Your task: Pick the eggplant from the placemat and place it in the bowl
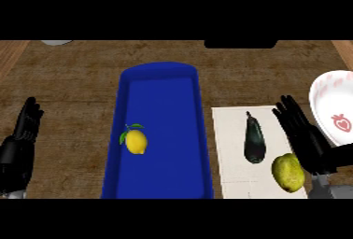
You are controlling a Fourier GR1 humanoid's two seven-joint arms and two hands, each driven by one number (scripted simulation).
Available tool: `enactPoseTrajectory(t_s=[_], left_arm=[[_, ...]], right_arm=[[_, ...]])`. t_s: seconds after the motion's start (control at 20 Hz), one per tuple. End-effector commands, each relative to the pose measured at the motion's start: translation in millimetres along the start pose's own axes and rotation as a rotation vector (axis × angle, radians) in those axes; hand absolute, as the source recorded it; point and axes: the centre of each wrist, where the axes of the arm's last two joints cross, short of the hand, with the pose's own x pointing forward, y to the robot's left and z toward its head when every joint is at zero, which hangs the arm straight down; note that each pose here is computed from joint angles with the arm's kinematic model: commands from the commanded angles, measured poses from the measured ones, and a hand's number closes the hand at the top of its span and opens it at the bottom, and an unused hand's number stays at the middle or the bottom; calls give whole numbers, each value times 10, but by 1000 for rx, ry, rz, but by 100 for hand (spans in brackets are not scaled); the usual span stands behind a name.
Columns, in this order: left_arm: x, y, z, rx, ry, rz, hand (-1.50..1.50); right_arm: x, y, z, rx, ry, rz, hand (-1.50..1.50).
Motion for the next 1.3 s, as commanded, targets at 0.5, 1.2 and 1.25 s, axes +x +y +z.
enactPoseTrajectory(t_s=[0.5, 1.2, 1.25], left_arm=[[195, -753, -69, -234, 35, 228, 0], [271, -919, -207, -270, 43, 241, 0], [171, -993, -275, -288, 61, 248, 0]], right_arm=[[33, 487, -211, -534, 116, 338, -150], [1051, 930, -251, -674, 161, 650, -150], [1202, 944, -306, -663, 204, 644, -150]])
